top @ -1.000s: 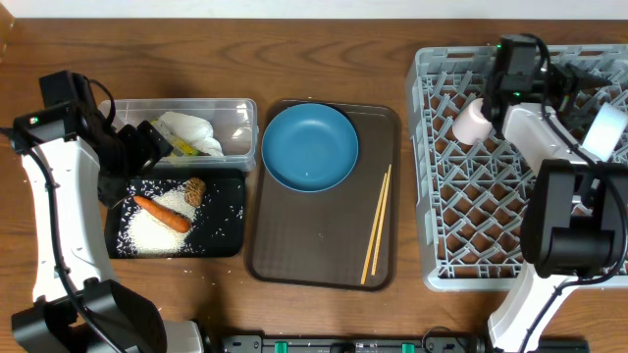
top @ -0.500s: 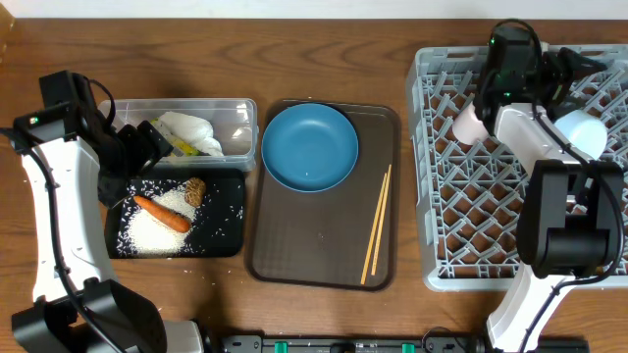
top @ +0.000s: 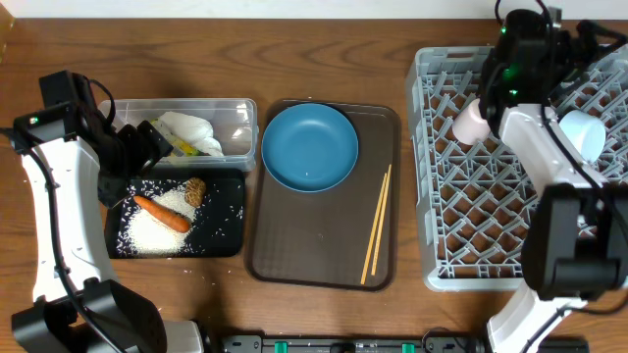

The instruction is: Sort waste into correct bins and load items into the dishwasher rack

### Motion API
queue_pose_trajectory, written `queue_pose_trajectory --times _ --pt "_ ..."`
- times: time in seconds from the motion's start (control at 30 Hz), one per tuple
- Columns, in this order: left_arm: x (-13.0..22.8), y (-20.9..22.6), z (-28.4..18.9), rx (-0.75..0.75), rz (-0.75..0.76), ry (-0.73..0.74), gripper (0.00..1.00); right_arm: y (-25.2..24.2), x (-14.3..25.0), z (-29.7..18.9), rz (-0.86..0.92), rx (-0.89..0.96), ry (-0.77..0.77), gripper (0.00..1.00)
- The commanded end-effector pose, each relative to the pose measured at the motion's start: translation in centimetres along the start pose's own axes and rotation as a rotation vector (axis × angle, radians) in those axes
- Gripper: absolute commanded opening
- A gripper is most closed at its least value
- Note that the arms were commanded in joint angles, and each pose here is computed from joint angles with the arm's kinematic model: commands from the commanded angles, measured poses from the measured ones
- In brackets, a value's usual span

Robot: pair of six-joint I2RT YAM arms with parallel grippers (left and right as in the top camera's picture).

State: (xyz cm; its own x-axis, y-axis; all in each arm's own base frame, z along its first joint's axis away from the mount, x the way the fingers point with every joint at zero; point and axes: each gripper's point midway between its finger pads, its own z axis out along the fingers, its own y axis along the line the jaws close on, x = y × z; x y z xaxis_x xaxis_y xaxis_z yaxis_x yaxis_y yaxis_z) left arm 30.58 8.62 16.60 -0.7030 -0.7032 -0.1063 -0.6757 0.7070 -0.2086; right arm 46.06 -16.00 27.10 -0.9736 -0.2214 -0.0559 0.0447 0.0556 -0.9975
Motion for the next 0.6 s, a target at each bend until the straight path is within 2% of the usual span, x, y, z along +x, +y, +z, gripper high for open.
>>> queue_pose_trajectory --times 0.0,0.1,0.2,0.33,0.43,0.5,0.53,0.57 --pt "0.0 0.2 -0.5 -0.001 -0.002 -0.015 0.98 -2.1 -0.4 -0.3 0.113 -0.031 -0.097 0.97" --pt "0.0 0.2 -0.5 -0.001 -0.001 -0.015 0.98 -1.3 -0.4 -0.4 0.126 -0.142 -0.192 0.99" --pt "0.0 0.2 -0.5 -0.001 -0.001 -0.015 0.98 1.4 0.2 -1.0 0.179 -0.372 -0.292 0.99" --pt "0.0 0.2 -0.5 -0.001 -0.002 -0.015 0.98 4.4 1.5 -1.4 0.443 -0.757 -0.328 0.96" --pt "0.0 0.2 -0.5 -0.001 -0.002 -0.015 0.98 4.6 2.5 0.1 0.657 -0.909 -0.283 0.80" --pt "0.0 0.2 -0.5 -0.001 -0.002 -0.015 0.98 4.9 3.1 0.9 0.764 -1.001 -0.258 0.63" --pt "0.0 0.2 -0.5 -0.001 -0.001 -0.015 0.98 5.0 3.3 1.2 0.817 -1.055 -0.246 0.52" --pt "0.0 0.2 -0.5 -0.001 -0.002 -0.015 0.98 5.2 3.5 1.5 0.863 -1.100 -0.236 0.35"
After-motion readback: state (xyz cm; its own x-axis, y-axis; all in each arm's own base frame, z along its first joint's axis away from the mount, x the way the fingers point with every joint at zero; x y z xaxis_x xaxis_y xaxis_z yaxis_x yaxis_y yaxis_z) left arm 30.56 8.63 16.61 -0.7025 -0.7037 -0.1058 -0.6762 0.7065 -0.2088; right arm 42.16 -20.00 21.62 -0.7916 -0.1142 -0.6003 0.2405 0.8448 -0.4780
